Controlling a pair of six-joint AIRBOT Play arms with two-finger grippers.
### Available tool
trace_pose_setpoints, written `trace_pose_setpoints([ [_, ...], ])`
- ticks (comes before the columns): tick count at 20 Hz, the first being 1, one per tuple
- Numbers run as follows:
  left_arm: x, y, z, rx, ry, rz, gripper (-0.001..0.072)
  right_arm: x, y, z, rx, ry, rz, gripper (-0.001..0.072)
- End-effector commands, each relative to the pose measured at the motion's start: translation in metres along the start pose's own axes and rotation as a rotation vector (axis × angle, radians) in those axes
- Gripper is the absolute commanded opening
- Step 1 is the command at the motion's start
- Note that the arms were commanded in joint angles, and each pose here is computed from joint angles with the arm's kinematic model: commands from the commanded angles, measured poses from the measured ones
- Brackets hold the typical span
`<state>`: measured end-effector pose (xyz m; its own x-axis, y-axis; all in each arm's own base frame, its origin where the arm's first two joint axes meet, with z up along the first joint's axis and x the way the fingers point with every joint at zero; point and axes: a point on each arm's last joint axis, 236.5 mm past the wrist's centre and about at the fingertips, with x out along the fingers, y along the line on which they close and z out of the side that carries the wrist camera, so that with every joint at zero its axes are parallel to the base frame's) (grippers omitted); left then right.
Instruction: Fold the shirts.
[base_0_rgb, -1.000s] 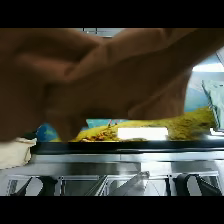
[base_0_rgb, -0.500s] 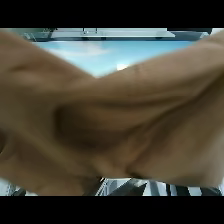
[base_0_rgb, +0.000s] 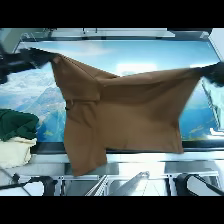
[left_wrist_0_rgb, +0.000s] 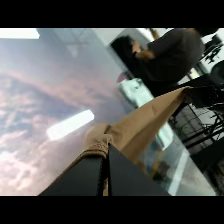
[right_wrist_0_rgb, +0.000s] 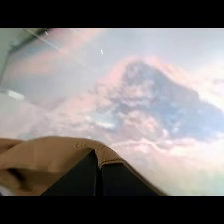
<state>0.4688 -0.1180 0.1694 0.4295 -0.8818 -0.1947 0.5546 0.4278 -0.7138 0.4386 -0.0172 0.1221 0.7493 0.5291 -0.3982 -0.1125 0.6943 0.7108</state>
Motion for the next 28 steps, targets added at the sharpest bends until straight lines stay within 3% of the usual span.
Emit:
trace_pose_setpoints([
  [1, 0.035, 0.094, -0.026, -0.090, 0.091, 0.106, 0.0015, 0.072, -0.089, -0.037, 0.171, 0.053, -0.022, 0.0014],
  [5, 0.042, 0.162, -0.044, -0.158, 0.178, 0.223, 0.0014, 0.119, -0.138, -0.040, 0.346, 0.037, 0.076, 0.0014],
  [12, 0.032, 0.200, -0.047, -0.182, 0.279, 0.359, 0.0014, 0.136, -0.143, 0.003, 0.292, 0.032, 0.167, 0.0014],
  [15, 0.026, 0.188, -0.056, -0.209, 0.338, 0.327, 0.0014, 0.123, -0.137, 0.001, 0.291, 0.060, 0.216, 0.0014],
  [19, 0.021, 0.171, -0.086, -0.289, 0.437, 0.276, 0.0014, 0.108, -0.145, -0.032, 0.300, 0.209, 0.192, 0.0014],
  [25, 0.004, 0.206, -0.127, -0.352, 0.499, 0.432, 0.0014, 0.105, -0.167, -0.057, 0.260, 0.300, 0.102, 0.0014],
  [28, 0.006, 0.212, -0.133, -0.363, 0.491, 0.447, 0.0014, 0.106, -0.171, -0.065, 0.285, 0.323, 0.095, 0.0014],
])
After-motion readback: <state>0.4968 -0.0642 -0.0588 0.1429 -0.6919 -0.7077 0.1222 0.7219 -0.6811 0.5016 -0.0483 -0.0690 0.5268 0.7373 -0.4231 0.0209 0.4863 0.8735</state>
